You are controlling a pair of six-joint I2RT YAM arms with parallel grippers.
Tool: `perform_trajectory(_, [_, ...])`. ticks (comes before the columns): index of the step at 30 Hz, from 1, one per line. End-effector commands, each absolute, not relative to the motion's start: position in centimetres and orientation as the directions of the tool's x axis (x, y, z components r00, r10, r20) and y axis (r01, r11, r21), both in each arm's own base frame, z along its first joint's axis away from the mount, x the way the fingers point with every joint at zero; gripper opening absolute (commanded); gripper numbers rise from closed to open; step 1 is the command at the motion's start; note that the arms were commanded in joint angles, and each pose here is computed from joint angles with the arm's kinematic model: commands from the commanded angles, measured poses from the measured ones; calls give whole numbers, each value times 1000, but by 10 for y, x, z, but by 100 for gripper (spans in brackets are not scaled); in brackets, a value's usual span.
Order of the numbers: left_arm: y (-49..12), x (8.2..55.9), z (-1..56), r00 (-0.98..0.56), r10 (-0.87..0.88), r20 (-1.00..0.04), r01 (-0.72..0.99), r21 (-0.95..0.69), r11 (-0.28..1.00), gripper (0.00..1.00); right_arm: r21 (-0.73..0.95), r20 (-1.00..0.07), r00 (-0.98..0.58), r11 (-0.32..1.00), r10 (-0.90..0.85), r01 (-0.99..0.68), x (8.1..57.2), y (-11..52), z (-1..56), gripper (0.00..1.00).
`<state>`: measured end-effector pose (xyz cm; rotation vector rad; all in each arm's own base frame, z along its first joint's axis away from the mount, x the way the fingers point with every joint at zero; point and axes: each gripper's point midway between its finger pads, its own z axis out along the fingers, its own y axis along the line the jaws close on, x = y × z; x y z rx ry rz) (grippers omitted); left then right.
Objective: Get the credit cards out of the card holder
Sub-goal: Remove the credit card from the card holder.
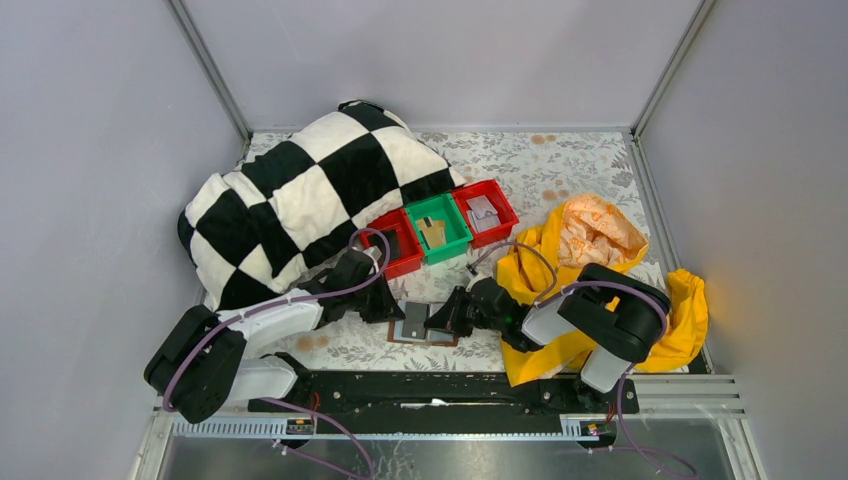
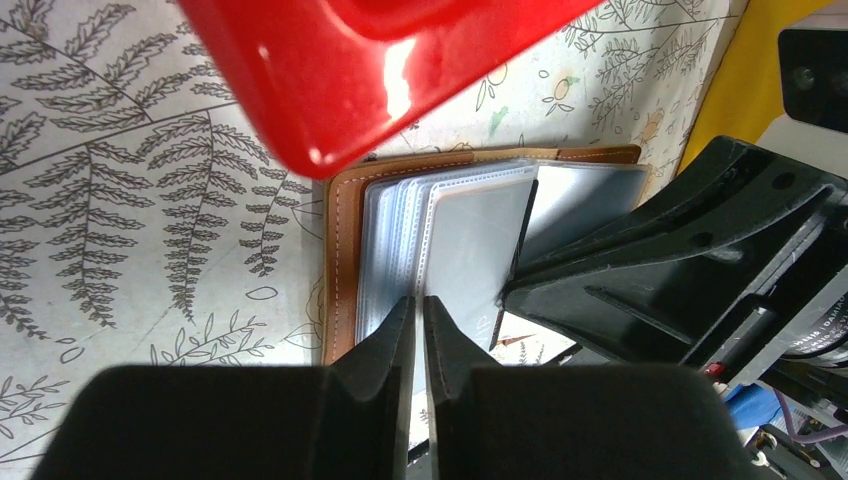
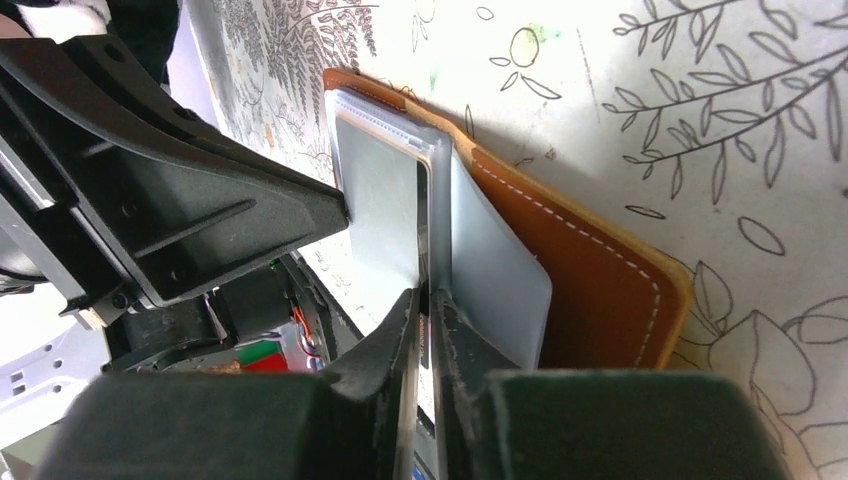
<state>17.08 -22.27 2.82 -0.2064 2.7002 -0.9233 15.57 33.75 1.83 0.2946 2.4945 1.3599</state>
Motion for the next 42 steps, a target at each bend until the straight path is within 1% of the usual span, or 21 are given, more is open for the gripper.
perform_trajectory(1, [-208, 156, 6, -961, -215, -171, -86, -558, 826, 11, 893, -142, -928, 449, 344, 30, 165, 349, 38, 9])
perform_trajectory(3, [-207, 156, 5, -961, -216, -170, -88, -553, 828, 11, 895, -138, -928, 445, 346, 33, 165, 348, 37, 0])
perform_trajectory(9, [-202, 155, 3, -958, -223, -177, -96, -535, 839, 10, 892, -136, -923, 450, 360, 45, 162, 340, 34, 0])
perform_trajectory(12, [-201, 155, 4, -956, -232, -180, -102, -535, 838, 10, 886, -154, -916, 462, 369, 37, 161, 333, 34, 0])
perform_trajectory(20, [-201, 153, 3, -958, -222, -180, -94, -535, 839, 10, 865, -186, -922, 501, 341, 10, 156, 321, 31, 0])
perform_trajectory(31, [-197, 152, 1, -958, -222, -183, -97, -520, 849, 10, 843, -199, -925, 537, 323, 6, 153, 307, 25, 0])
perform_trajectory(38, [-194, 155, 6, -951, -231, -207, -95, -513, 853, 10, 834, -229, -928, 551, 293, -32, 157, 307, 28, 0])
perform_trajectory(42, [-195, 166, 26, -933, -242, -266, -71, -525, 848, 11, 801, -256, -927, 597, 275, -44, 160, 302, 23, 0])
